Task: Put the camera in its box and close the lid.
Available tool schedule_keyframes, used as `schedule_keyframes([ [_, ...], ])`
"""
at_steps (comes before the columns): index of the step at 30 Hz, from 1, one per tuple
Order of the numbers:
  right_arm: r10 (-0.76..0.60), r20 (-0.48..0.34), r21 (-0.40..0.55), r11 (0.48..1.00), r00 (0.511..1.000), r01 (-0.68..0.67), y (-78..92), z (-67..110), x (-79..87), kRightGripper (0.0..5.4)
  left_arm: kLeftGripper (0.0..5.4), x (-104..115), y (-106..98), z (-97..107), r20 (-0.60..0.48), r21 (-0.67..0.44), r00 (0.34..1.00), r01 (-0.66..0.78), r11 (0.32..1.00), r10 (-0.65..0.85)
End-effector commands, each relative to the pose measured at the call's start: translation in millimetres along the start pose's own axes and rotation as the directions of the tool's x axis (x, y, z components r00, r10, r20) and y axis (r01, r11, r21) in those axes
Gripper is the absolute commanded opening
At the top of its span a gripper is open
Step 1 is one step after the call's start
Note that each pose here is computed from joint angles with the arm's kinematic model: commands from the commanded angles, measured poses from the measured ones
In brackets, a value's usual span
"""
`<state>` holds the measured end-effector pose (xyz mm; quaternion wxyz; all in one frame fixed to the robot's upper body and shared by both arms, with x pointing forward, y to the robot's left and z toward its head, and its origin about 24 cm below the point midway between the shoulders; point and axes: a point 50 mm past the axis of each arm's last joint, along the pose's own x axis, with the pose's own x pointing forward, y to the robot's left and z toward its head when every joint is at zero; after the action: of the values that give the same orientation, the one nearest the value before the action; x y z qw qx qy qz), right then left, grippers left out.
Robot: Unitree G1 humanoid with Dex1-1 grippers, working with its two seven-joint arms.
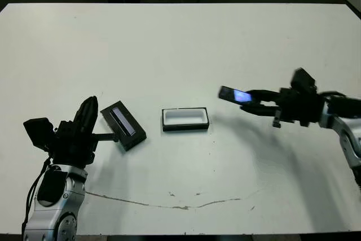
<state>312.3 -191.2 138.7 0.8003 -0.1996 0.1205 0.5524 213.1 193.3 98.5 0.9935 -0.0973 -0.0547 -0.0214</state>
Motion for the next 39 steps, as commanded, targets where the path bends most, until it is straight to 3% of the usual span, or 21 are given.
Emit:
schedule_keyframes([
  [1,0.069,-0.016,-0.024,0.997,0.997,-0.07,2.4,9.1,12.9,0.64,0.0,-1.9,3.0,-4.3,-0.035,0.015,0.999,-0.014,1.0,0.014],
  [6,0.129,-0.061,-0.073,0.988,0.99,-0.133,8.2,22.5,29.6,0.64,0.0,-1.9,2.6,-4.0,-0.038,0.007,0.999,-0.011,1.0,0.012],
  [11,0.245,-0.102,-0.034,0.968,0.964,-0.249,12.2,32.5,44.1,0.64,0.0,-1.8,1.8,-3.3,-0.039,0.01,0.999,-0.014,1.0,0.015],
  [14,0.263,-0.124,-0.074,0.959,0.957,-0.273,15.0,35.7,51.6,0.64,0.0,-1.6,1.6,-3.6,-0.039,0.005,0.999,-0.012,1.0,0.012],
  [18,0.3,-0.168,-0.037,0.95,0.939,-0.31,18.3,35.8,60.4,0.64,0.0,-1.9,2.3,-4.4,-0.04,0.012,0.999,-0.01,1.0,0.011],
  [27,0.304,-0.219,-0.057,0.945,0.927,-0.323,16.6,35.7,65.7,0.64,0.0,-2.3,1.7,-6.2,-0.049,0.013,0.999,-0.01,1.0,0.011],
  [39,0.256,-0.172,-0.075,0.959,0.951,-0.272,4.8,41.0,60.9,0.64,0.0,-1.5,2.2,-6.5,-0.047,0.017,0.999,-0.011,1.0,0.012],
])
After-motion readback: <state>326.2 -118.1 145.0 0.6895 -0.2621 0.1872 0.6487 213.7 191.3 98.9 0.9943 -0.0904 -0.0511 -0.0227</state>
